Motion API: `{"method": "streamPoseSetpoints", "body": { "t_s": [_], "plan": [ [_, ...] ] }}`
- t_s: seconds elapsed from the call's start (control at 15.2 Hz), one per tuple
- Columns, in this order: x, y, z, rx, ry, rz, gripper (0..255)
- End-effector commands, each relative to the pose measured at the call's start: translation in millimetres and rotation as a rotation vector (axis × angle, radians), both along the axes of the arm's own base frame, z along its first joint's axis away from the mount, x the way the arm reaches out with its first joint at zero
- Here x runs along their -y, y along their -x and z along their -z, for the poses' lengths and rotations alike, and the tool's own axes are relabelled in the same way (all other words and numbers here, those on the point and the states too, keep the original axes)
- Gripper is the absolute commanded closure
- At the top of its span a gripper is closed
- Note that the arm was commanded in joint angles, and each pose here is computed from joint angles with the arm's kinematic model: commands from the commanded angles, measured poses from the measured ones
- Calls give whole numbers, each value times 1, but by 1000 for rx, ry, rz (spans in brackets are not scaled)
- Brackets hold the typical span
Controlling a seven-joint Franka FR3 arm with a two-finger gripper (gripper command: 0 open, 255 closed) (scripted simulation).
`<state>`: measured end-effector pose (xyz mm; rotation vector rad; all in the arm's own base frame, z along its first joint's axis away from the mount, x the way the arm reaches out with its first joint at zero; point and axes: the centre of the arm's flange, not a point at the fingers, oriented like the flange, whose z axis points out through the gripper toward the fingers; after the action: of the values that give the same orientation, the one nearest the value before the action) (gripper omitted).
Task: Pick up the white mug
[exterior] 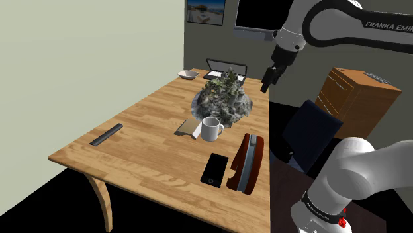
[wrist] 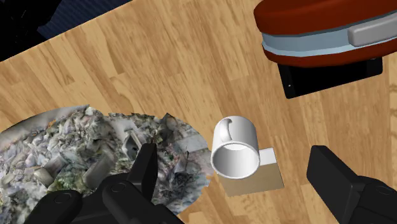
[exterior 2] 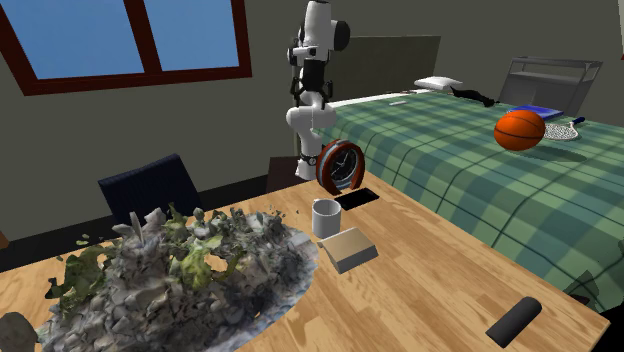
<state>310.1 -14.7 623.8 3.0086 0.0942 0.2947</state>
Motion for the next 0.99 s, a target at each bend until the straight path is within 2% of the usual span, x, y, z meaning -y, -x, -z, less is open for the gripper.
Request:
{"method": "streamPoseSetpoints", "body": {
  "t_s": [0.0,0.92],
  "plan": [
    [0,0,0,0,0,0,0],
    [-30,-138,128,-87,-56,14,0]
  ]
}}
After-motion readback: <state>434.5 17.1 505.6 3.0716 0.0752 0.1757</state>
